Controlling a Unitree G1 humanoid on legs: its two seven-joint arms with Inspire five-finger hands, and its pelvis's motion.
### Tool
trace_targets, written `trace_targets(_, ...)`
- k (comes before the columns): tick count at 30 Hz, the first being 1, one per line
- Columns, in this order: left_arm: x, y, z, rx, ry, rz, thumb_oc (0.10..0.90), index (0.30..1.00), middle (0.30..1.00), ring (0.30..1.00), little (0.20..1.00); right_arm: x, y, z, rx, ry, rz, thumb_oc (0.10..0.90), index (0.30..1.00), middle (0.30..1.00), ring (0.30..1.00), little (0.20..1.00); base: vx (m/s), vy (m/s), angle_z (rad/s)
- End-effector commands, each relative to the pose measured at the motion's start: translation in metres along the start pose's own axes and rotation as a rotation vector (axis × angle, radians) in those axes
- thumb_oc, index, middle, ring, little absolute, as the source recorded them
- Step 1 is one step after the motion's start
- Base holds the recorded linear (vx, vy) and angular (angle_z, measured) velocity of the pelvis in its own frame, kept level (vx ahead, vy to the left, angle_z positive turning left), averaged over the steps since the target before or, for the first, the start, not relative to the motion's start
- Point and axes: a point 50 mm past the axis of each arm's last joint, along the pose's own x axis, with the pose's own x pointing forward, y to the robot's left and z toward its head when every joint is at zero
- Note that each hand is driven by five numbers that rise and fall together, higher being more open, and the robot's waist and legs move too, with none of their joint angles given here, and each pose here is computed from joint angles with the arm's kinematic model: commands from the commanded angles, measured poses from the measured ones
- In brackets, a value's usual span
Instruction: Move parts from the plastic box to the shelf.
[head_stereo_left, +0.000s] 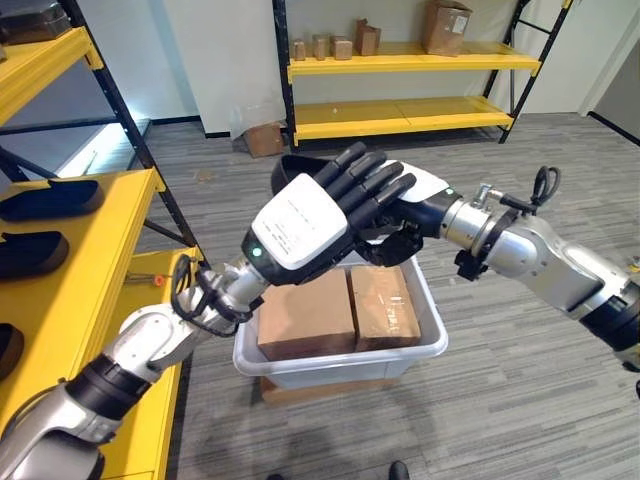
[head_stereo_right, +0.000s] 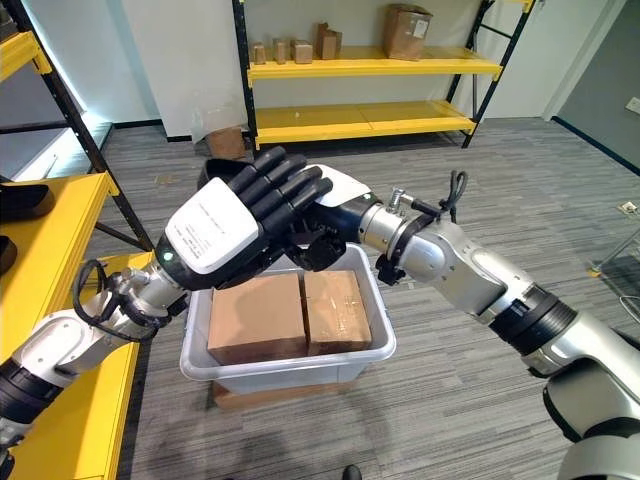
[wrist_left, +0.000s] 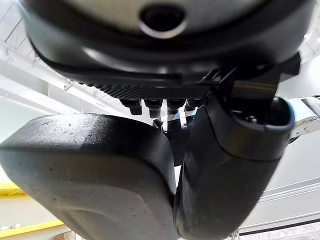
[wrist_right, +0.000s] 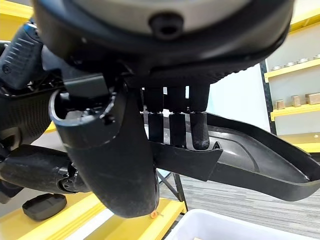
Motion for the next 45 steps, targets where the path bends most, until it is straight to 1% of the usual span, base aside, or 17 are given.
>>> trace_targets(1, -0.023, 0.041, -0.070, 0.329, 0.239, 0.000, 0.900, 1.000, 1.000, 1.000, 1.000, -0.010, -0.052, 0.008, -0.077, -0.045, -0.194, 0.400, 0.300, 0.300, 0.300, 0.300, 0.00, 0.000, 0.00)
trace_targets(8, -0.037, 0.048, -0.069, 0.354, 0.239, -0.038, 0.900, 1.000, 1.000, 1.000, 1.000, -0.017, -0.050, 0.004, -0.063, -0.027, -0.196, 0.400, 0.300, 0.300, 0.300, 0.300, 0.00, 0.000, 0.00)
trace_targets(21, -0.053, 0.049, -0.069, 0.364, 0.244, -0.106, 0.900, 1.000, 1.000, 1.000, 1.000, -0.024, -0.051, -0.001, -0.059, -0.005, -0.207, 0.400, 0.300, 0.300, 0.300, 0.300, 0.00, 0.000, 0.00)
trace_targets(33, -0.067, 0.072, -0.075, 0.459, 0.271, -0.109, 0.900, 1.000, 1.000, 1.000, 1.000, -0.036, -0.049, -0.008, -0.051, 0.032, -0.206, 0.400, 0.300, 0.300, 0.300, 0.300, 0.00, 0.000, 0.00)
trace_targets(39, -0.067, 0.077, -0.080, 0.475, 0.300, -0.078, 0.900, 1.000, 1.000, 1.000, 1.000, -0.038, -0.049, -0.009, -0.046, 0.037, -0.210, 0.400, 0.300, 0.300, 0.300, 0.300, 0.00, 0.000, 0.00)
trace_targets(45, -0.052, 0.080, -0.075, 0.458, 0.272, -0.006, 0.900, 1.000, 1.000, 1.000, 1.000, -0.037, -0.049, -0.008, -0.037, 0.028, -0.217, 0.400, 0.300, 0.300, 0.300, 0.300, 0.00, 0.000, 0.00)
